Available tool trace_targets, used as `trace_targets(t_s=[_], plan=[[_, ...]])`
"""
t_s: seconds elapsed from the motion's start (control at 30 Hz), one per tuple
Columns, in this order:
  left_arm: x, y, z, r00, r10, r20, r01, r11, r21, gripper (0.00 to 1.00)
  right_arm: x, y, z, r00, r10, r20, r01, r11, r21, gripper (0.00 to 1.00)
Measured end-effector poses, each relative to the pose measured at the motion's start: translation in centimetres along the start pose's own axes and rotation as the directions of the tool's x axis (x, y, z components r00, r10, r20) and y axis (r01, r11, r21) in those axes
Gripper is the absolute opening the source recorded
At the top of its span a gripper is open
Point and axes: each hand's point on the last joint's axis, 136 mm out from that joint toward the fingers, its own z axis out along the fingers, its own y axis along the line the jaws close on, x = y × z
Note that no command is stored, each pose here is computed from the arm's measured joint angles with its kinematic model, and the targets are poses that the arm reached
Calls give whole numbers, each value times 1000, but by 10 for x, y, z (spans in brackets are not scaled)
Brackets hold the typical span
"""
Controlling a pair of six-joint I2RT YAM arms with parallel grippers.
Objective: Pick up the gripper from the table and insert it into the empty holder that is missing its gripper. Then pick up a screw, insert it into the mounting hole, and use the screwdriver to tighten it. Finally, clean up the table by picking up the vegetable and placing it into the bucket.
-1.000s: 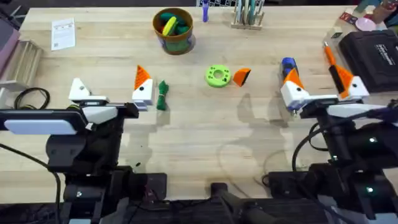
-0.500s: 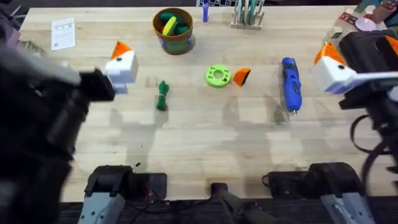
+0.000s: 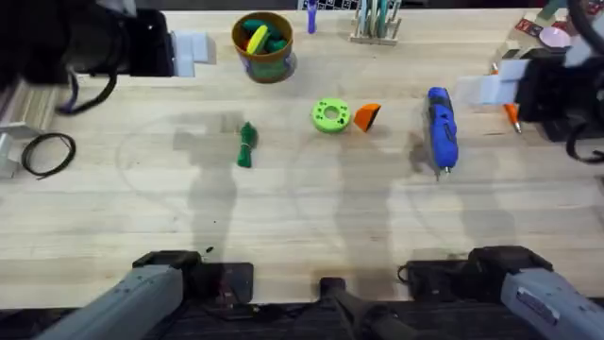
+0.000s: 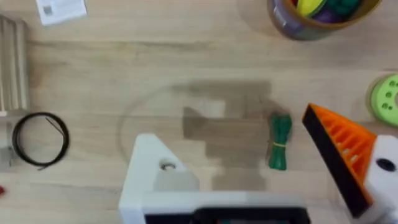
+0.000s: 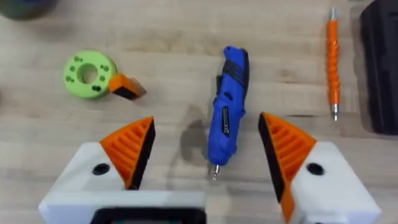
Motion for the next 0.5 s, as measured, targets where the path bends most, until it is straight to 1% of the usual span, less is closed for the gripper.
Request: trace_targets(t_s=[0.07, 0.17, 0.27, 0.43, 0.5], plan=[[3, -1, 8, 998, 5, -66, -5, 1000, 0, 985, -1, 0, 5, 998, 1, -63, -1, 1000, -1, 991], [9, -1, 17, 990, 11, -140, -11, 1000, 0, 986, -9, 0, 13, 996, 1, -90, -1, 1000, -1, 991], [22, -2, 20, 978, 12, -209, -12, 1000, 2, 985, -7, 0, 20, 993, 2, -120, -2, 1000, -2, 991], [34, -3, 18, 966, 16, -258, -14, 1000, 11, 985, -1, -1, 33, 985, 3, -174, -3, 1000, -3, 991], [43, -7, 15, 955, 26, -295, -21, 1000, 20, 985, 1, -1, 37, 982, 3, -189, -4, 1000, -3, 991]])
